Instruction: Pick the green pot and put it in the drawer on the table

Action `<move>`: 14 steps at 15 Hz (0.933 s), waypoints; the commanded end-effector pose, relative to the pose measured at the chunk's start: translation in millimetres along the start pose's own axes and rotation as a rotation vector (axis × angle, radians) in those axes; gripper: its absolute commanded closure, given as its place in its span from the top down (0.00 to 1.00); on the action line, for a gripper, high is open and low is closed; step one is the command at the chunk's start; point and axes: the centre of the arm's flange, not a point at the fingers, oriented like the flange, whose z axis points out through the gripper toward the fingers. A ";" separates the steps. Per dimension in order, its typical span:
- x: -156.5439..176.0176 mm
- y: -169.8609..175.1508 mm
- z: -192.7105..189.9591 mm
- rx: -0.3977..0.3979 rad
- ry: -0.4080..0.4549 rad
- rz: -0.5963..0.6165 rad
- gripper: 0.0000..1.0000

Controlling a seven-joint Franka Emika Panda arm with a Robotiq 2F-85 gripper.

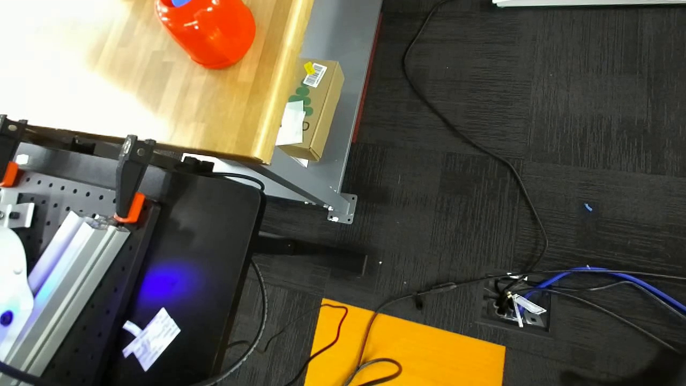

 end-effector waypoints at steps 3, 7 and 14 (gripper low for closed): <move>-2.2 -1.5 -3.8 0.007 -0.012 -0.013 0.02; -10.6 -8.7 -36.1 0.079 -0.006 -0.027 0.02; -24.9 -19.0 -70.6 0.177 -0.010 -0.059 0.09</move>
